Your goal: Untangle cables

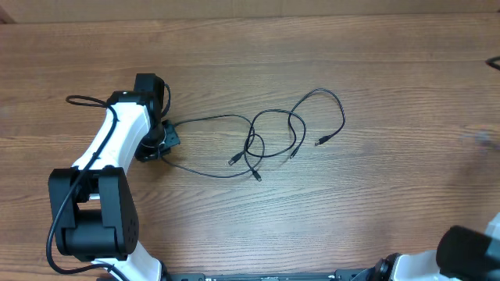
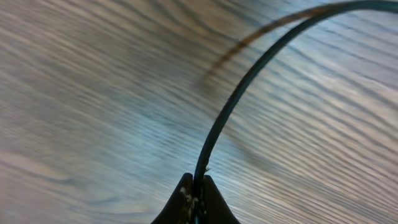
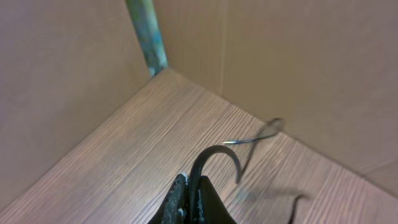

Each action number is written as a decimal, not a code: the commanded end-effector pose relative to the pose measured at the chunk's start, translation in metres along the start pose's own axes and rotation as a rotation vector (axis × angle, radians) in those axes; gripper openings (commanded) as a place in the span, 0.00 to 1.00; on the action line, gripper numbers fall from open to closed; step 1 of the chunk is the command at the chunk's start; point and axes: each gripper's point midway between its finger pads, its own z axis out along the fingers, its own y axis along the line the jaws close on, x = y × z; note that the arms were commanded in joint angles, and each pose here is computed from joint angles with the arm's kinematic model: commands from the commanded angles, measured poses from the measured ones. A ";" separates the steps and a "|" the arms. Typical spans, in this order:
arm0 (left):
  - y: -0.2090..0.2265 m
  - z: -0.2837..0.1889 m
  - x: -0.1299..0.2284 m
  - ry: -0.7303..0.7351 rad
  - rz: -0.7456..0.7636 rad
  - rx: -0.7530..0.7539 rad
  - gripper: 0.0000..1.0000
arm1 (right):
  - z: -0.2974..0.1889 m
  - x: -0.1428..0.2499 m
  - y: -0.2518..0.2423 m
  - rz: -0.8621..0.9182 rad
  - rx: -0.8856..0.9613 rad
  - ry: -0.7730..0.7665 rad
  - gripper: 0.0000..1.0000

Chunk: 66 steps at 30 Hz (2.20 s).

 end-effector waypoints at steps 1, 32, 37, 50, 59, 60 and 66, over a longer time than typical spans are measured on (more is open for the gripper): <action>-0.037 -0.010 0.008 0.034 0.079 0.190 0.04 | 0.011 0.012 0.020 0.007 -0.094 0.064 0.06; -0.139 -0.116 -0.011 -0.239 0.475 0.578 0.04 | -0.072 0.233 0.137 -0.371 -0.665 0.856 0.91; -0.118 -0.119 -0.022 -0.302 0.412 0.447 0.04 | -0.094 0.296 0.157 -0.478 -0.714 0.975 0.91; -0.096 -0.104 0.006 -0.161 0.404 0.370 0.04 | -0.121 0.457 0.181 -0.457 -0.660 1.146 0.81; -0.096 -0.104 0.007 -0.157 0.404 0.368 0.04 | -0.130 0.506 0.194 -0.442 -0.737 1.107 0.60; -0.096 -0.104 0.007 -0.157 0.404 0.368 0.04 | -0.131 0.510 0.195 -0.438 -0.742 1.106 0.59; -0.095 -0.103 0.007 -0.158 0.403 0.365 0.04 | -0.127 0.521 0.196 -0.417 -0.716 1.056 0.42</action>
